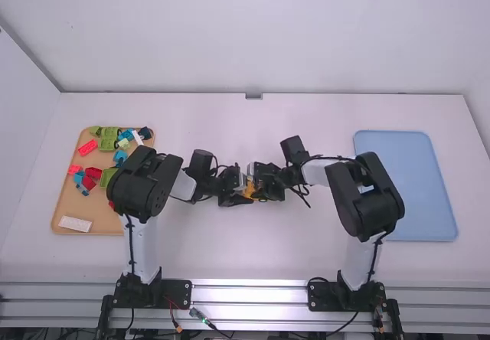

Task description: Assemble lego blocks to make yellow taxi

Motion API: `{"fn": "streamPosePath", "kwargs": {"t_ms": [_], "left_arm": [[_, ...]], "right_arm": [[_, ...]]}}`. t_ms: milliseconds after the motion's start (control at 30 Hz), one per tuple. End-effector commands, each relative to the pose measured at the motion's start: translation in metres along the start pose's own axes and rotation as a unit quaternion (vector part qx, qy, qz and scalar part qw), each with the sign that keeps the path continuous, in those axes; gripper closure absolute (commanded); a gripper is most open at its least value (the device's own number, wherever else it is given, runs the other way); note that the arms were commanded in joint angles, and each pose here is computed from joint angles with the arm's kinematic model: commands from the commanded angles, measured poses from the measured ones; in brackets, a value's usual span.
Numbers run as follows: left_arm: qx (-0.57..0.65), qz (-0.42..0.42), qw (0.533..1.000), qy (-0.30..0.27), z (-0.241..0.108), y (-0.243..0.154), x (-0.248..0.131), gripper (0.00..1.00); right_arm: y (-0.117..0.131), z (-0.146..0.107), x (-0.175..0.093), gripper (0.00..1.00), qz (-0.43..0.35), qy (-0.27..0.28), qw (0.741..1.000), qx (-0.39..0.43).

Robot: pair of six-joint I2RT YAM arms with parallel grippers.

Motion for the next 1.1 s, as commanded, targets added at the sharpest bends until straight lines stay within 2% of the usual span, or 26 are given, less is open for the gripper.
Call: {"fn": "streamPosePath", "kwargs": {"t_ms": [0, 33, 100, 267, 367, 633, 667, 733, 767, 800, 833, 867, 1067], "left_arm": [[-0.021, -0.017, 0.999, 0.019, -0.005, -0.014, 0.007, 0.85], [-0.022, -0.016, 0.999, 0.019, -0.005, -0.013, 0.007, 0.85], [-0.021, -0.019, 0.999, 0.018, -0.004, -0.014, 0.008, 0.85], [-0.021, -0.018, 0.999, 0.019, -0.005, -0.014, 0.008, 0.85], [-0.021, -0.019, 0.999, 0.019, -0.004, -0.014, 0.008, 0.85], [-0.021, -0.019, 0.999, 0.019, -0.004, -0.014, 0.008, 0.81], [-0.021, -0.019, 0.999, 0.018, -0.004, -0.014, 0.008, 0.78], [-0.022, -0.017, 0.999, 0.018, -0.005, -0.013, 0.007, 0.6], [-0.022, -0.017, 0.999, 0.018, -0.005, -0.013, 0.007, 0.48], [-0.022, -0.019, 0.999, 0.018, -0.004, -0.014, 0.008, 0.25], [-0.025, -0.018, 0.999, 0.019, -0.004, -0.014, 0.008, 0.1], [-0.026, -0.018, 0.999, 0.018, -0.004, -0.014, 0.008, 0.01], [-0.056, -0.01, 0.998, 0.017, 0.002, -0.006, 0.004, 0.01]], "right_arm": [[0.002, -0.021, 0.01, 0.57, -0.011, 0.058, 0.998, 0.036], [0.002, -0.021, 0.01, 0.56, -0.011, 0.058, 0.998, 0.036], [0.002, -0.018, 0.008, 0.45, -0.013, 0.056, 0.998, 0.034], [0.001, -0.01, -0.003, 0.36, -0.013, 0.028, 0.999, 0.029], [-0.001, -0.003, -0.018, 0.22, -0.009, -0.009, 1.0, 0.019], [-0.008, 0.002, -0.048, 0.09, -0.012, -0.073, 0.997, 0.011], [-0.008, 0.001, -0.051, 0.04, -0.009, -0.082, 0.997, 0.011], [-0.007, -0.004, -0.055, 0.01, 0.0, -0.101, 0.995, 0.009], [-0.006, -0.007, -0.056, 0.01, 0.006, -0.111, 0.994, 0.004], [-0.002, -0.011, -0.056, 0.01, 0.015, -0.123, 0.992, -0.004], [0.0, -0.014, -0.057, 0.01, 0.019, -0.13, 0.991, -0.011], [0.002, -0.017, -0.057, 0.01, 0.024, -0.138, 0.99, -0.021], [0.006, -0.029, -0.047, 0.01, 0.001, -0.157, 0.988, -0.004]]}}
Point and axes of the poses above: each hand's point on the last joint's axis, 136 mm out from that joint toward the fingers, its own x axis out along the fingers, its own y axis along the line the jaws close on, z = x × y, the point moved 10 cm from there along -x, back along the fingers, and after that the axes turned 14 degrees about x, right-handed, at the moved point
